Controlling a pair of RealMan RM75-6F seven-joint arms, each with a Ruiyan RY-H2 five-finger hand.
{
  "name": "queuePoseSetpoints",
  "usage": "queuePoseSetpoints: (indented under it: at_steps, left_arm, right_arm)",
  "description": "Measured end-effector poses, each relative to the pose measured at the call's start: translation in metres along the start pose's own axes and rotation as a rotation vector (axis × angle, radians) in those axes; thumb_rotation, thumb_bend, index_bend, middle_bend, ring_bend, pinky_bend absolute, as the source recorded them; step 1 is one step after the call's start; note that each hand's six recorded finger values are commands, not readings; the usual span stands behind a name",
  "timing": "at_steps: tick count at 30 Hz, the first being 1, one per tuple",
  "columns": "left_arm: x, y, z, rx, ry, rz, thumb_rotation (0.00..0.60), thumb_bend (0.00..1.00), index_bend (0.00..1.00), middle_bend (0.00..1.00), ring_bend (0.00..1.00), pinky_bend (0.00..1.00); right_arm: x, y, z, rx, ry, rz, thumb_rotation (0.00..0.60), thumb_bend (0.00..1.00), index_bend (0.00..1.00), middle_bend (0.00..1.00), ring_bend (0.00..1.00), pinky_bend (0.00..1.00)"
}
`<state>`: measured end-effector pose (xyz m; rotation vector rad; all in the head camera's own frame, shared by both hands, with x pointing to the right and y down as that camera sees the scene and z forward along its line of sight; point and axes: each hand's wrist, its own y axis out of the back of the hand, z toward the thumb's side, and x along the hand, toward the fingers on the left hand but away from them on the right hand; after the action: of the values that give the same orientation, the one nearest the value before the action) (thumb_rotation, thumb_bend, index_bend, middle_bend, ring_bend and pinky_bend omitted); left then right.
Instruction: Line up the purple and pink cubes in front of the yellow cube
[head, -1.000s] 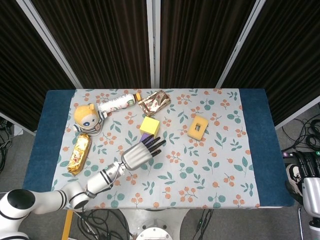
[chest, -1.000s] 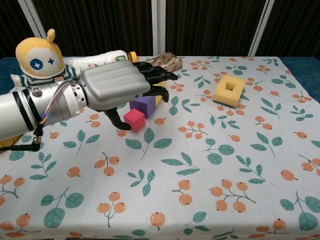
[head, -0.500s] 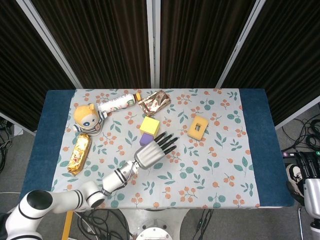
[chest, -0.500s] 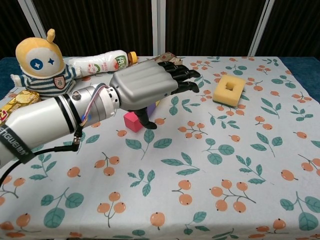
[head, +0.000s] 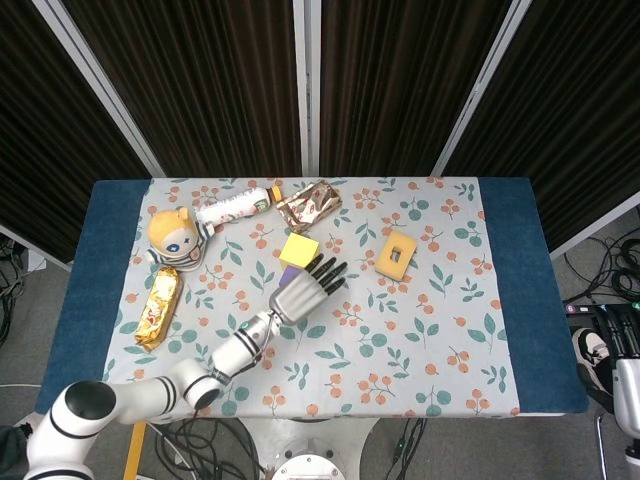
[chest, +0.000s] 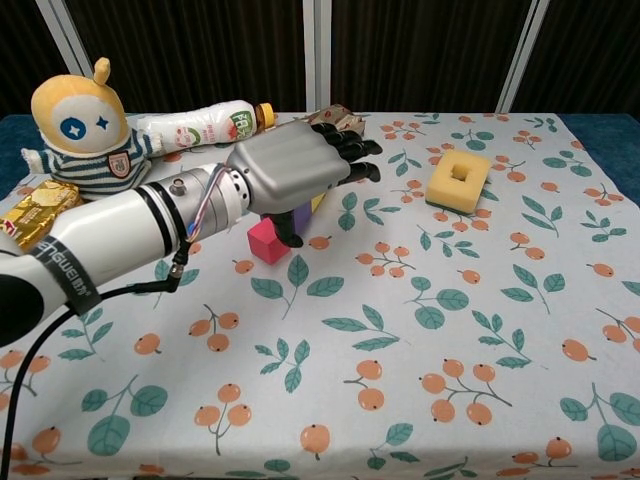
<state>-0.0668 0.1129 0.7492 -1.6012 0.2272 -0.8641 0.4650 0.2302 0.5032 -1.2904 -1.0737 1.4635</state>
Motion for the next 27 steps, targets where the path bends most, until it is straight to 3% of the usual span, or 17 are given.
queuePoseSetpoints:
  at_steps: [27]
  left_arm:
    - [0.009, -0.001, -0.010, 0.068, 0.034, -0.024, 0.600, 0.00, 0.19, 0.02, 0.02, 0.13]
  right_arm:
    - [0.004, 0.003, -0.002, 0.002, -0.009, -0.010, 0.600, 0.15, 0.11, 0.12, 0.06, 0.19]
